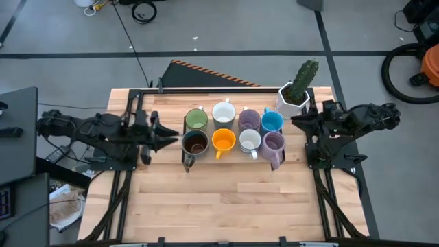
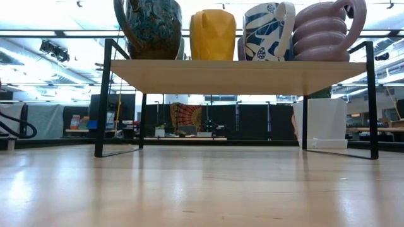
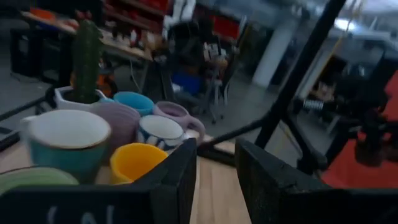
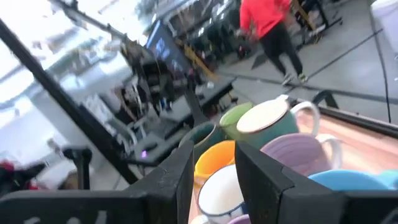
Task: Place coffee mugs
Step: Return to Home Position
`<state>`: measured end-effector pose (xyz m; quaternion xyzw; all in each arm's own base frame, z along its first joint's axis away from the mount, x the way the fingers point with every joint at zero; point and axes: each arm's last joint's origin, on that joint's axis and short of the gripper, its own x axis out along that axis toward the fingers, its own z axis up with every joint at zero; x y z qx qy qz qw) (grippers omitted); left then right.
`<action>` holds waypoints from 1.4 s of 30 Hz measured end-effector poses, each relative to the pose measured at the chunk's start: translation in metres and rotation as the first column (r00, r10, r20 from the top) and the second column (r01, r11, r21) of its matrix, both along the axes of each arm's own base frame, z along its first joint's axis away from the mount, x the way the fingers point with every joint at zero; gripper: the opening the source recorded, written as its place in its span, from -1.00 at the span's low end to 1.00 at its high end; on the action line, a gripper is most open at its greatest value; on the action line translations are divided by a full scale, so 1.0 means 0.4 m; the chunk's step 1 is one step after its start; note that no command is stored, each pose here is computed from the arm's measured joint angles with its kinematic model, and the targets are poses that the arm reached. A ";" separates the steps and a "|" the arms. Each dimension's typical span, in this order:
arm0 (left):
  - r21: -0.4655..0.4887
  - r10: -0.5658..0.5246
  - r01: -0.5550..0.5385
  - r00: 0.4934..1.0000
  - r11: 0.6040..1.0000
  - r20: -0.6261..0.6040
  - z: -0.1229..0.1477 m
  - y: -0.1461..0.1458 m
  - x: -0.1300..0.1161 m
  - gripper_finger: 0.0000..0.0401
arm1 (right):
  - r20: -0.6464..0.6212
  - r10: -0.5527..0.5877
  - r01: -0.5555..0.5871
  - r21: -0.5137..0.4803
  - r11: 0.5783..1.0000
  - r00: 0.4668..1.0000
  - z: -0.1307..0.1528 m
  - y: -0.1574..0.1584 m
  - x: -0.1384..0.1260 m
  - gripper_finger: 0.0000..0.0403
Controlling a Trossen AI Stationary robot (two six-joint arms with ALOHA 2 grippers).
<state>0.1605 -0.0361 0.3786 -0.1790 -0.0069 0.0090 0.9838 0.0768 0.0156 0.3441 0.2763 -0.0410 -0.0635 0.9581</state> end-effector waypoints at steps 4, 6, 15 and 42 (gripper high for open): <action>-0.066 0.043 -0.037 0.995 0.997 0.092 -0.058 0.030 -0.058 -0.42 | 0.066 -0.041 0.039 0.025 0.999 0.997 -0.030 -0.018 -0.038 -0.41; -0.090 0.056 -0.045 0.991 0.995 0.123 -0.083 0.040 -0.082 -0.42 | 0.092 -0.061 0.059 0.031 0.998 0.994 -0.041 -0.027 -0.056 -0.41; -0.196 0.177 -0.143 0.970 0.970 0.168 -0.210 0.074 -0.144 -0.42 | 0.170 -0.179 0.166 0.083 0.983 0.969 -0.112 -0.057 -0.111 -0.41; -0.299 0.233 -0.186 0.964 0.936 0.130 -0.485 0.079 -0.136 -0.42 | 0.137 -0.215 0.188 0.184 0.965 0.967 -0.258 -0.022 -0.021 -0.41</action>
